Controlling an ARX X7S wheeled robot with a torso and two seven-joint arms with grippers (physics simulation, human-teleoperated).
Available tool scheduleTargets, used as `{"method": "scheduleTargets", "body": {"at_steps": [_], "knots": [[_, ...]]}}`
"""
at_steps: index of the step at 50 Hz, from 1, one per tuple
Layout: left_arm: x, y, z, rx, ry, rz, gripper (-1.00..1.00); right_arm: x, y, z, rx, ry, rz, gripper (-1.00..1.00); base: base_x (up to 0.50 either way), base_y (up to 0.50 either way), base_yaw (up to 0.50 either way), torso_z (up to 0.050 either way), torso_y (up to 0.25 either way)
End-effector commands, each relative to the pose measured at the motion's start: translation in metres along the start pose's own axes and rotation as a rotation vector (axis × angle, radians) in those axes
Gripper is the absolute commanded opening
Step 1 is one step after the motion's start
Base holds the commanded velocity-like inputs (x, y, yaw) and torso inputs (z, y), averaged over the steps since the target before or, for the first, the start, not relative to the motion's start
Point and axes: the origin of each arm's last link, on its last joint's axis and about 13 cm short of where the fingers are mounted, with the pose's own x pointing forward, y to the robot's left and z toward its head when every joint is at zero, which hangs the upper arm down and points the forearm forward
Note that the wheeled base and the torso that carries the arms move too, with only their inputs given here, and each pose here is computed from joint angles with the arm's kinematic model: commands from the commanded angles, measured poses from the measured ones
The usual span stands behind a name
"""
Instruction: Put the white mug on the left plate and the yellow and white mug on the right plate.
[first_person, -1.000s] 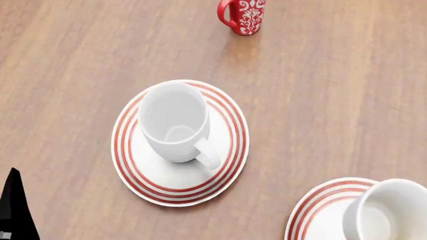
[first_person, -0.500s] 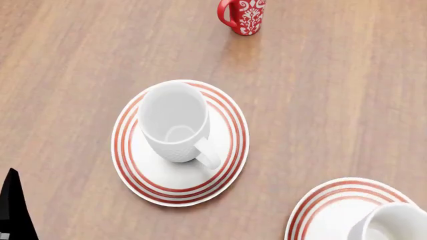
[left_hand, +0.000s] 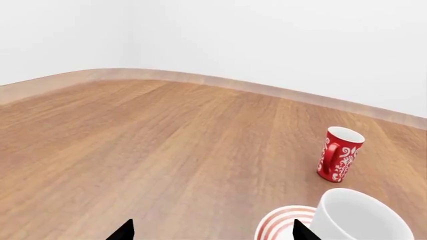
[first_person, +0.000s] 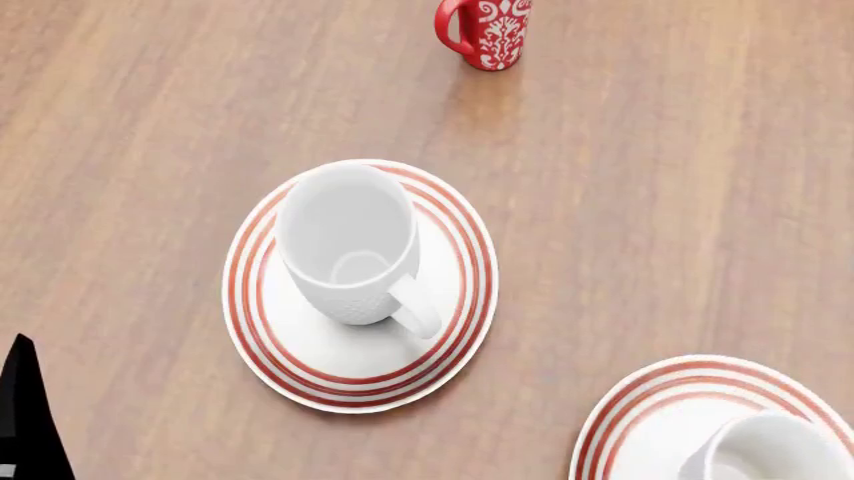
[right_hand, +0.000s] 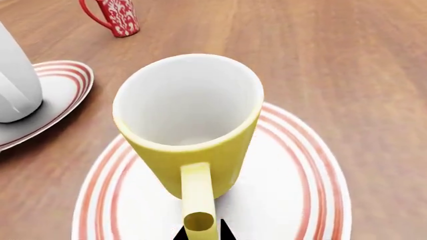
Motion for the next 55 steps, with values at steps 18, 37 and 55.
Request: {"method": "scheduleTargets", "body": {"at_steps": [18,37,55], "knots": [[0.001,-0.001,-0.001,-0.002,0.003,-0.002,1.00,-0.037,0.012,0.018,-0.075,-0.261,0.026,1.00,0.00,0.00,0.00,0.000,0.000],[0.001,-0.001,0.000,-0.003,0.002,-0.005,1.00,-0.059,0.024,0.055,-0.069,-0.428,0.070,1.00,0.00,0.00,0.00,0.000,0.000],[0.002,0.002,0.001,-0.005,-0.006,-0.007,1.00,-0.022,0.034,0.107,-0.026,-0.488,0.072,1.00,0.00,0.00,0.00,0.000,0.000]]}}
